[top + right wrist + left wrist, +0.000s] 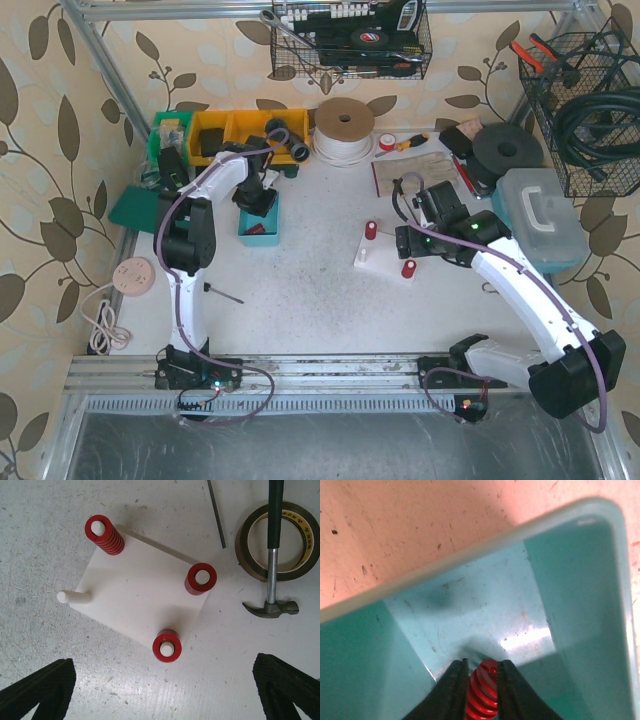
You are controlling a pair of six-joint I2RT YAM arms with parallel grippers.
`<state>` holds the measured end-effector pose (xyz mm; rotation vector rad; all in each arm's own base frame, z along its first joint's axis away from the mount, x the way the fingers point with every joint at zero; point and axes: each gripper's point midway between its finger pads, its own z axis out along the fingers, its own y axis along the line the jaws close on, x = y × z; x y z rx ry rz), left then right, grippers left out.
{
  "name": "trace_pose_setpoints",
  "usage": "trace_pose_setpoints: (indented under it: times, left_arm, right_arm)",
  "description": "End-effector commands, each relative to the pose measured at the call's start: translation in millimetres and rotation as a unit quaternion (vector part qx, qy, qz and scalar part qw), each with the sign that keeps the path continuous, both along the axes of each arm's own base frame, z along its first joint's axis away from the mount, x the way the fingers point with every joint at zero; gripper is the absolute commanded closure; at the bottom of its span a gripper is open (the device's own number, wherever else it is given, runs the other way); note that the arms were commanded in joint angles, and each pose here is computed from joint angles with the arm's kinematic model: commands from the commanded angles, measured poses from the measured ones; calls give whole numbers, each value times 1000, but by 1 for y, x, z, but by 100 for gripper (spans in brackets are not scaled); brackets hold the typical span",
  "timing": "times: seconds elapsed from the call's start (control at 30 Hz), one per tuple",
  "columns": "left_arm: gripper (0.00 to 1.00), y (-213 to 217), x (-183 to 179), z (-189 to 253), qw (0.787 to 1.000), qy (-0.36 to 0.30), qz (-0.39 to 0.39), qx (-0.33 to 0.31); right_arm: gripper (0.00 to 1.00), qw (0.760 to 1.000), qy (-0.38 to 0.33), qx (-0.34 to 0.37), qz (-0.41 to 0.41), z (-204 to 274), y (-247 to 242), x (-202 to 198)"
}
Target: Install the large spring
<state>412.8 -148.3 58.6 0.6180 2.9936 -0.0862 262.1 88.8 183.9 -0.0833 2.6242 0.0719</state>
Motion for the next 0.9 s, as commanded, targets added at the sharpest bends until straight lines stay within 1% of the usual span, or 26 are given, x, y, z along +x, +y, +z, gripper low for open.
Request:
trace_pose_setpoints:
  times: [0.0, 0.13, 0.2, 0.23, 0.4, 0.53, 0.73, 0.87]
  left_arm:
    - [73, 7, -10, 34, 1000, -5, 7, 4]
    - [60, 11, -33, 38, 1000, 5, 9, -5]
    - [54, 6, -40, 31, 1000, 8, -9, -22]
    - [52, 5, -38, 30, 999, 4, -19, -25]
    - [53, 16, -35, 17, 997, 4, -81, 15]
    - [54, 12, -31, 8, 993, 0, -120, 10]
    - [50, 15, -30, -6, 990, 9, -142, 21]
    - [48, 18, -38, -20, 987, 31, -152, 28]
  right_arm:
    - [5, 1000, -1, -7, 3, 1, -1, 2]
    - [5, 1000, -4, -8, 2, 2, -1, 3]
    - [5, 1000, -4, -4, 3, 1, 1, 4]
    - [5, 1000, -4, -2, 4, 0, 2, 4]
    - [5, 1000, 3, 1, 7, -1, 5, 6]
    - [5, 1000, -1, 0, 15, 3, 5, 6]
    - [5, 1000, -1, -8, 22, 7, 3, 3]
    - [5, 1000, 1, -11, 22, 6, 0, 1]
